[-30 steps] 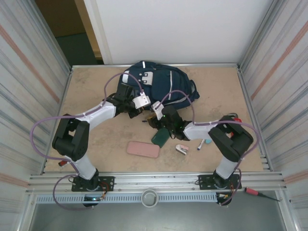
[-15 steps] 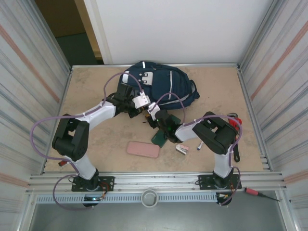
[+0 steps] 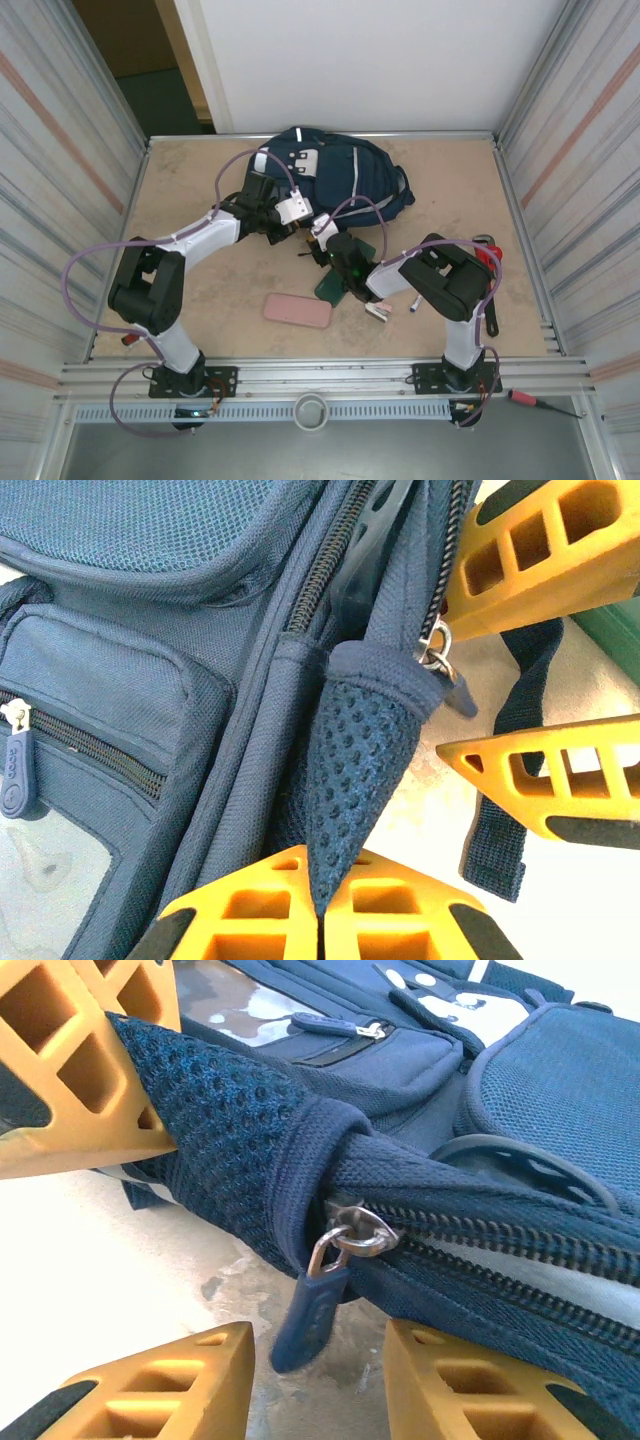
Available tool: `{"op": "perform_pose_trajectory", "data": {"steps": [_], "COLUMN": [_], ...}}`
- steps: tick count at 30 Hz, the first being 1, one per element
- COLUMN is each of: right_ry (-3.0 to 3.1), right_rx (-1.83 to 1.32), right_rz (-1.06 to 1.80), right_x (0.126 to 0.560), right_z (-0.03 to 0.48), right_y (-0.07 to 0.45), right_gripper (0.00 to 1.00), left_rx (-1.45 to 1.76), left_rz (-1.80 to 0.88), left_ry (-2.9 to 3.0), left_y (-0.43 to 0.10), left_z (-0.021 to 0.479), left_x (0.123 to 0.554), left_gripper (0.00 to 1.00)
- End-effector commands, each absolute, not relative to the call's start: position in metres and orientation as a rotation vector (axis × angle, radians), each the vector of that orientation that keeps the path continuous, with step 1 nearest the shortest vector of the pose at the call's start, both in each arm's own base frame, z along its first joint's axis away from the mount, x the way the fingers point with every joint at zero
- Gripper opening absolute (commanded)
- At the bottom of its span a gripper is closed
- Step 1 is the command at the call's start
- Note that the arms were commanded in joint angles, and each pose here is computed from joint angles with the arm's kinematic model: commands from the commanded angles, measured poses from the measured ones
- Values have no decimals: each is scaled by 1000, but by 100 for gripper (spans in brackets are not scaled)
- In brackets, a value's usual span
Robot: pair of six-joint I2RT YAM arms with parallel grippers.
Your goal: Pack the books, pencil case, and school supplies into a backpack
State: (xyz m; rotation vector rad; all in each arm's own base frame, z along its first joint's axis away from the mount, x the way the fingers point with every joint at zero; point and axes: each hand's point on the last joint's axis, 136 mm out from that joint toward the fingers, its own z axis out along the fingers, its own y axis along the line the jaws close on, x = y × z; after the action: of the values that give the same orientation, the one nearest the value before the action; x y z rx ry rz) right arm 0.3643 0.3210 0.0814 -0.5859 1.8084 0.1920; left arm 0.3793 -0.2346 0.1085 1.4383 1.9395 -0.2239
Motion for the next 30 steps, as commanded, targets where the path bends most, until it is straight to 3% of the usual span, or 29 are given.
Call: {"op": "perform_pose_trajectory", "data": {"steps": [1,12,25,30], "right_ry": [1751,1721,1733,1760], "right_rx": [-548,-531,-512,-478], "right_rz": [176,131,128,149], "right_x": [368,379,377,373], "right_z": [98,109,108,106], "right_y": [320,323,312,296], "right_gripper": [36,29,1,0], "left_rx": [1399,1402,1404,1417], "left_rz": [-273,-283,-270,-265], "left_ry": [1839,1839,1841,1824], "left_y": [-247,-248,-246,-245], "left_z": [149,148,146,144], "left_x": [382,381,381,380], "left_gripper": [0,0,0,0]}}
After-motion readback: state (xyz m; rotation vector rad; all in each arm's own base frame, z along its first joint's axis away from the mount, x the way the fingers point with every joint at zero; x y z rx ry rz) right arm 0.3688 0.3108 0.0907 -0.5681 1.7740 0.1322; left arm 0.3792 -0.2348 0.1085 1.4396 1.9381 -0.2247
